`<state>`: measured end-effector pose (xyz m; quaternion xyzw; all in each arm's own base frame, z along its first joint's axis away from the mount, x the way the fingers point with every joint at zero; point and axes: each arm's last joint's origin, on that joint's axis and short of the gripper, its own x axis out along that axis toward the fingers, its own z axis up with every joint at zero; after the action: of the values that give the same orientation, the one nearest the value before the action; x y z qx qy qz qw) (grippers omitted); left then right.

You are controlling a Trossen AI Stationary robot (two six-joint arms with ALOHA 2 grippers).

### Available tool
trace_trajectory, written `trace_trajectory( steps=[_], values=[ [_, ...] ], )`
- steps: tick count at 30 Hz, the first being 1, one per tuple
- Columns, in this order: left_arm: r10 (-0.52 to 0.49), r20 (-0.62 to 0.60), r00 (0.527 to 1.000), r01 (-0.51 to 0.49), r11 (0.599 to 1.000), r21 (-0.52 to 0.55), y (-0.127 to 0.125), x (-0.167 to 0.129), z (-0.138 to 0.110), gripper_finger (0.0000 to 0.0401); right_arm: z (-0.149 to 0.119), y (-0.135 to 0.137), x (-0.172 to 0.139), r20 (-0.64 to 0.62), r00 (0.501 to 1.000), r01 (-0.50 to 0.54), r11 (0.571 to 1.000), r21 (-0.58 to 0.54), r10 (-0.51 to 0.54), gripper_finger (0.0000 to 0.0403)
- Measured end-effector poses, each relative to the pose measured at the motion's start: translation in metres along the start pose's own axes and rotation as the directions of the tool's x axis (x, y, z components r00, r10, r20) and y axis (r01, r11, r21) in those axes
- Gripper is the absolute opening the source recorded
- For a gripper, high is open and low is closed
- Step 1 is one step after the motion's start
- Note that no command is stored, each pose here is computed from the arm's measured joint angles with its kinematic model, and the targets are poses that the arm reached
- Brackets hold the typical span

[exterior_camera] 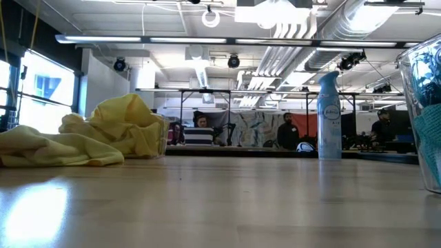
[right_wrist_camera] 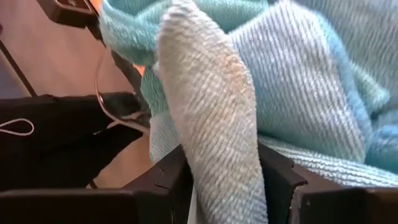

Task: Sort microfiber towel by color & place in baskets
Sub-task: Put the blue towel into the bottom transparent bin

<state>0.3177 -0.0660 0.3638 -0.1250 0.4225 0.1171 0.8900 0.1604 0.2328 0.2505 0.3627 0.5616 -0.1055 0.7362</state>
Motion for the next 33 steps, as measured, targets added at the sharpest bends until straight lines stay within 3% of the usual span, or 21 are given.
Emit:
trace_trajectory(
  steps=[10, 16, 22, 33],
  values=[
    [0.005, 0.0, 1.0, -0.005, 1.0, 0.009, 0.0, 0.001, 0.0, 0.0127, 0.002, -0.001, 0.0, 0.077, 0.997, 0.005, 1.0, -0.004, -0.004, 0.0146],
    [0.01, -0.008, 1.0, -0.01, 1.0, 0.015, -0.001, 0.004, 0.0, 0.0127, 0.002, -0.006, 0.0, 0.064, 0.996, 0.06, 0.998, -0.016, -0.059, 0.019],
    [0.017, -0.022, 1.0, -0.017, 1.0, 0.024, -0.001, 0.008, -0.001, 0.0127, 0.001, -0.011, -0.005, -0.012, 0.995, 0.104, 0.993, 0.047, -0.103, 0.02],
    [0.027, -0.037, 0.999, -0.026, 0.999, 0.029, -0.001, 0.008, -0.003, 0.0127, 0.01, 0.012, -0.067, 0.09, 0.99, 0.106, 0.993, 0.049, -0.11, 0.02]
  ],
)
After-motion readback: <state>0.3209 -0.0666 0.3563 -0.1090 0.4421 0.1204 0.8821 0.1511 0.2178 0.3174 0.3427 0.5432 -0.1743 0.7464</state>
